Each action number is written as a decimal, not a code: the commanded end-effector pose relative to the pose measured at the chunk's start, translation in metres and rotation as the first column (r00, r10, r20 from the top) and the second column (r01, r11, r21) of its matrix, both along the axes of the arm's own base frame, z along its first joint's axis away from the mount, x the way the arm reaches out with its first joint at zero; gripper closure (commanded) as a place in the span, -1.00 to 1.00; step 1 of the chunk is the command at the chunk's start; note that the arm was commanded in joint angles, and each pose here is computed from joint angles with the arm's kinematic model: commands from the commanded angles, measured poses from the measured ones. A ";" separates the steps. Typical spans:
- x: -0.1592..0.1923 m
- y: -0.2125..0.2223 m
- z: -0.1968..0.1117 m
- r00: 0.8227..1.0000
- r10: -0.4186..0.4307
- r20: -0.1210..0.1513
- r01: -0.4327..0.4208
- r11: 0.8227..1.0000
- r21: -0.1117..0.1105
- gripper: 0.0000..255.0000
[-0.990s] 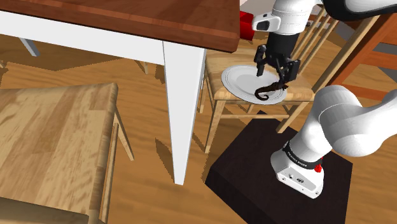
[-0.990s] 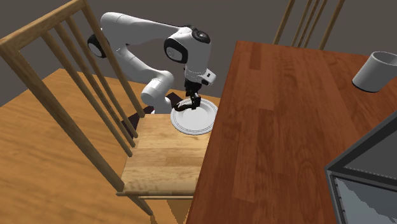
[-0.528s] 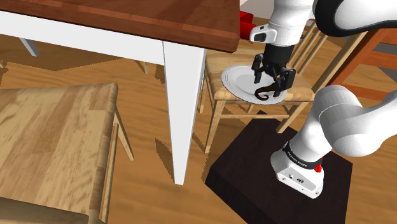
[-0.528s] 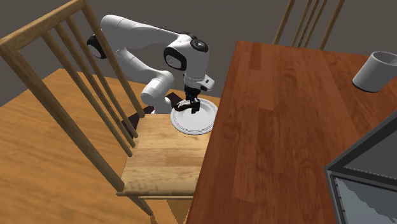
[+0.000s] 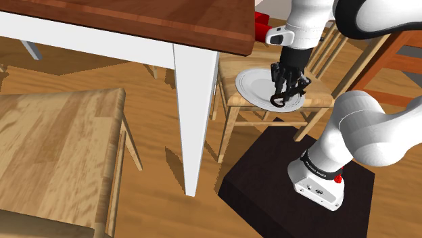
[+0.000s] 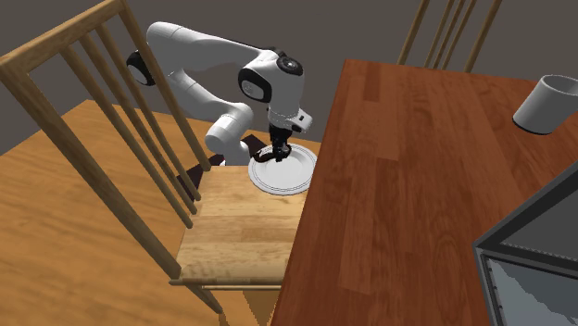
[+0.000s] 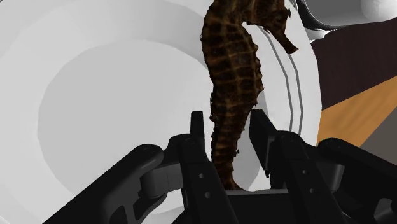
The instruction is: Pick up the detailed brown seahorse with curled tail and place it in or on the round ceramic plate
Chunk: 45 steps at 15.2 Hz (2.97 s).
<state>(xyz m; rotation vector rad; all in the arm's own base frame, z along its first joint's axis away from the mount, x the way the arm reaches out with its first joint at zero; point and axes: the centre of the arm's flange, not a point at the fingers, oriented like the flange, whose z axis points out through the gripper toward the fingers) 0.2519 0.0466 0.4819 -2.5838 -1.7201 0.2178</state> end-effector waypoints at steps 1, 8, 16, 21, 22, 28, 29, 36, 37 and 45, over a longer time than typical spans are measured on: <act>0.000 0.000 -0.001 1.000 0.001 -0.005 -0.001 1.000 0.000 1.00; 0.000 0.000 -0.001 1.000 0.001 -0.005 -0.001 1.000 0.000 1.00; 0.000 0.000 0.041 1.000 0.001 -0.005 -0.001 1.000 0.000 1.00; 0.000 0.000 0.067 1.000 0.001 -0.005 -0.001 1.000 0.000 1.00; 0.000 0.000 0.072 1.000 0.001 -0.005 -0.001 1.000 0.000 1.00; 0.074 -0.009 0.075 1.000 0.001 -0.005 -0.001 1.000 0.000 1.00; 0.074 -0.009 0.070 1.000 0.001 -0.005 -0.001 1.000 0.000 1.00; 0.074 -0.009 0.033 1.000 0.001 -0.005 -0.001 1.000 0.000 1.00; 0.074 -0.009 0.028 1.000 0.001 -0.005 -0.001 1.000 0.000 1.00; 0.074 -0.009 0.003 1.000 0.001 -0.005 -0.001 1.000 0.000 1.00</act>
